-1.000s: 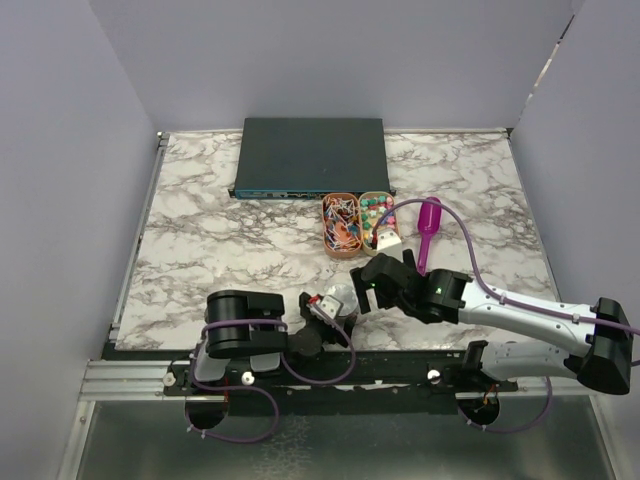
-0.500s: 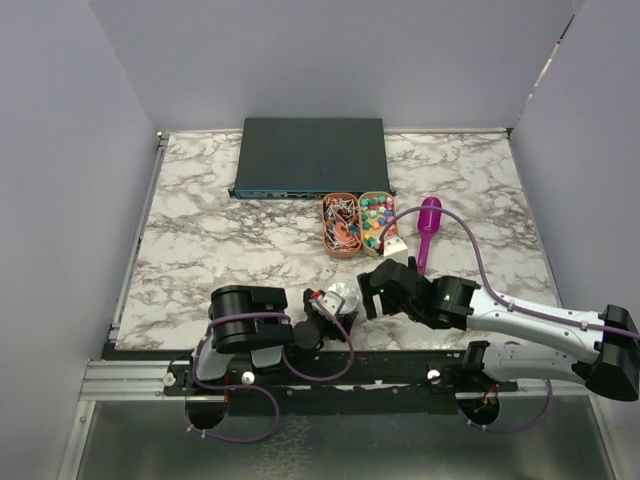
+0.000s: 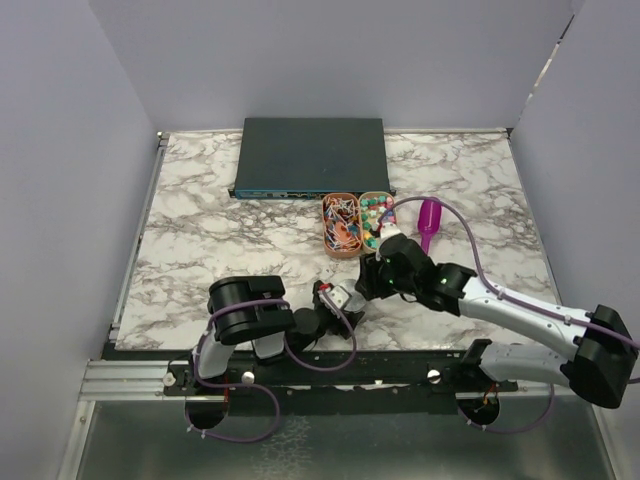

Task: Pack the candies
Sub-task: Screw the bottle lid onto the packing bottle.

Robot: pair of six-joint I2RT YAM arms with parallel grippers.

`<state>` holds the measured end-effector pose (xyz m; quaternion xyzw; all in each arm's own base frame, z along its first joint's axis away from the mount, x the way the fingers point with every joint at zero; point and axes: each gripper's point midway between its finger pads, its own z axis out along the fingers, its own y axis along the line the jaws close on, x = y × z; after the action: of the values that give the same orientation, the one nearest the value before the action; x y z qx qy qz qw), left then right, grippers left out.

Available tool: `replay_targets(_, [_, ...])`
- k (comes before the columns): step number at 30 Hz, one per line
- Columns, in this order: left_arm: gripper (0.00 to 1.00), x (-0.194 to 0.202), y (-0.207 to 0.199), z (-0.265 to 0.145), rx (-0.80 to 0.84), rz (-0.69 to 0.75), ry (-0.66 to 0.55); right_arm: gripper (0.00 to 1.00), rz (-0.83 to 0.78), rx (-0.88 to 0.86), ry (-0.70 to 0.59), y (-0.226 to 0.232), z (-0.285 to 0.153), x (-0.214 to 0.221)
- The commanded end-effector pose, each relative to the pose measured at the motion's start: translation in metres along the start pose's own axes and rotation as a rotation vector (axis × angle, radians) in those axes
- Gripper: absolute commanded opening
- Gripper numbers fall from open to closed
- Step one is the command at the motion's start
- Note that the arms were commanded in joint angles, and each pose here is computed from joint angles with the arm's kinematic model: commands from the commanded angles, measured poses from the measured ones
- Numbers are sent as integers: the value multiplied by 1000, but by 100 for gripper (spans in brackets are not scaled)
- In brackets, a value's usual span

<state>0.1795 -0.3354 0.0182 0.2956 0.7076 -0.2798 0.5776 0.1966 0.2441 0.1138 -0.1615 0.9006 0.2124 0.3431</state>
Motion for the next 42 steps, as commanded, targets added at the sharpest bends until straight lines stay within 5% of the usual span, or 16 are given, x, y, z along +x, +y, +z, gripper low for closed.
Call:
replay_targets(1, [52,41,-13,-7,119,45,134,51,-42,-93,12,13,11,-9])
replay_targets(22, [50,41,-8,-6,85,33,132,33,-18,-112,146,-6,30,36])
replay_targets(28, [49,39,-4,-6,65,29,127,16,-3,-91,195,-16,27,58])
replay_targets(42, [47,33,9,-5,8,-8,113,13,227,-137,276,-9,-4,108])
